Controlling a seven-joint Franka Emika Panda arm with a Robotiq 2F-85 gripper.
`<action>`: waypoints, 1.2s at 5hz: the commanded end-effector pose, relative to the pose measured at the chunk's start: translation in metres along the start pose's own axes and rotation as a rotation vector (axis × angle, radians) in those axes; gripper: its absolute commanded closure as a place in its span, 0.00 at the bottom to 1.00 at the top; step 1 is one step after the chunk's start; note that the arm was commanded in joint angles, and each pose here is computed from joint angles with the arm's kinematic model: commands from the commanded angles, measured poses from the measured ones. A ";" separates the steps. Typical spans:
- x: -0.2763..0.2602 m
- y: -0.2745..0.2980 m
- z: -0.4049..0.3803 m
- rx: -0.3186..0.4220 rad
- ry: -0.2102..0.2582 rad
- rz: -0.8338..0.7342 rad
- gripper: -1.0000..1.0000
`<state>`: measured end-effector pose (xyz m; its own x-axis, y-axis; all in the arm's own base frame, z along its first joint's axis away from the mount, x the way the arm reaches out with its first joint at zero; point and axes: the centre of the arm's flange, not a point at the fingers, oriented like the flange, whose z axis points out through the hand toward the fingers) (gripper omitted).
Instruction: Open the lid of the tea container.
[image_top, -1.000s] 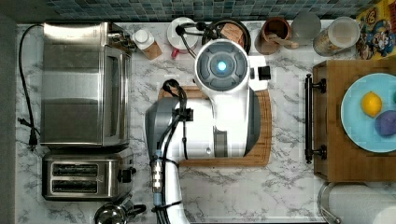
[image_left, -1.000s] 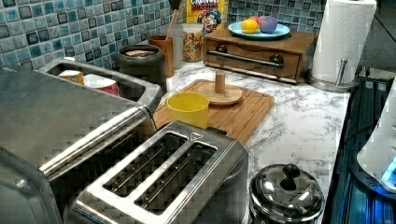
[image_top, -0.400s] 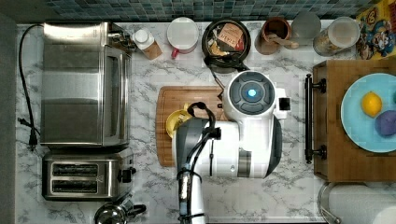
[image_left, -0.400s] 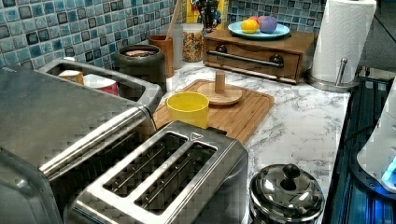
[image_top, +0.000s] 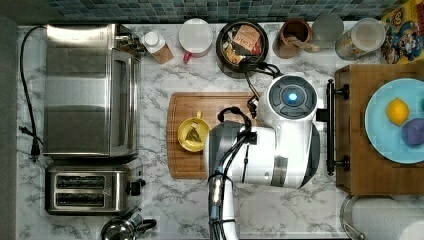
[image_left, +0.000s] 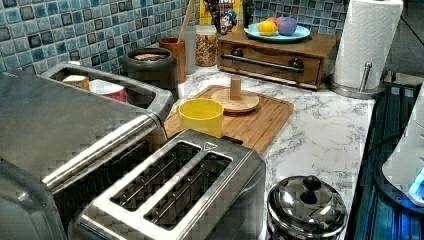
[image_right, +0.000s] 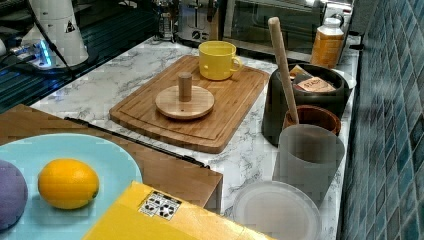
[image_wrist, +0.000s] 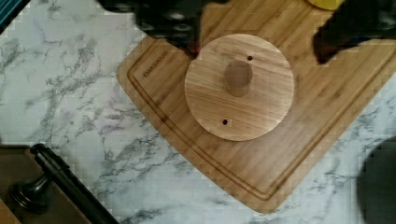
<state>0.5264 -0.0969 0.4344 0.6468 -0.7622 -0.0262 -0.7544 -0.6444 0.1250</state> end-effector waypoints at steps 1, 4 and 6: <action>-0.005 0.003 0.070 -0.041 -0.048 0.033 0.00; -0.004 0.020 0.120 -0.040 -0.045 0.087 0.00; -0.010 0.024 0.153 0.028 -0.040 0.085 0.00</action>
<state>0.4934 -0.1120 0.2862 0.6239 -0.7805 -0.0402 -0.7728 -0.6238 0.1167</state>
